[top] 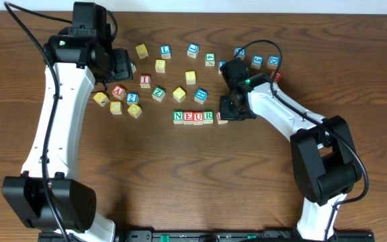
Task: Spell out NEURIPS
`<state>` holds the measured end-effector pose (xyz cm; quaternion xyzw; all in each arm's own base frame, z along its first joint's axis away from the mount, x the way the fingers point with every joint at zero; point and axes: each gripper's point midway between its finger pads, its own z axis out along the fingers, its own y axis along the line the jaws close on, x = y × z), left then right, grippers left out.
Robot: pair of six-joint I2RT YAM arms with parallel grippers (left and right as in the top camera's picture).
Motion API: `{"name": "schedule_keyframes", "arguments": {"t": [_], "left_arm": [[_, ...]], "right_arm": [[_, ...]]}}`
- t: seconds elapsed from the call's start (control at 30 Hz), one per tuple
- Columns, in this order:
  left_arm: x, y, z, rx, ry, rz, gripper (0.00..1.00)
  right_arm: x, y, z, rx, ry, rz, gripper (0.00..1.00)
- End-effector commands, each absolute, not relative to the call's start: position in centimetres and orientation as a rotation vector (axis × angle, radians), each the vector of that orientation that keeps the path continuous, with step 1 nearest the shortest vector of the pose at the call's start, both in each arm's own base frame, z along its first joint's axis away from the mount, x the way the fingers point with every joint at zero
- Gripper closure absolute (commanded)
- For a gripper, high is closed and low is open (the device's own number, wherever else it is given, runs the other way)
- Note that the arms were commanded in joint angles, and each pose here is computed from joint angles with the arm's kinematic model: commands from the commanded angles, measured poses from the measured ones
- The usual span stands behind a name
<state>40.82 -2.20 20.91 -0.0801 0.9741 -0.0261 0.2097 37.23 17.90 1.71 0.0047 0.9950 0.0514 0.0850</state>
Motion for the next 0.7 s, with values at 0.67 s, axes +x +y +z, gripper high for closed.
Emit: {"name": "schedule_keyframes", "arguments": {"t": [0.67], "left_arm": [[40.7, -2.1, 20.9, -0.209, 2.710, -0.058, 0.35]], "right_arm": [[36.1, 19.1, 1.1, 0.101, 3.014, 0.234, 0.99]]}}
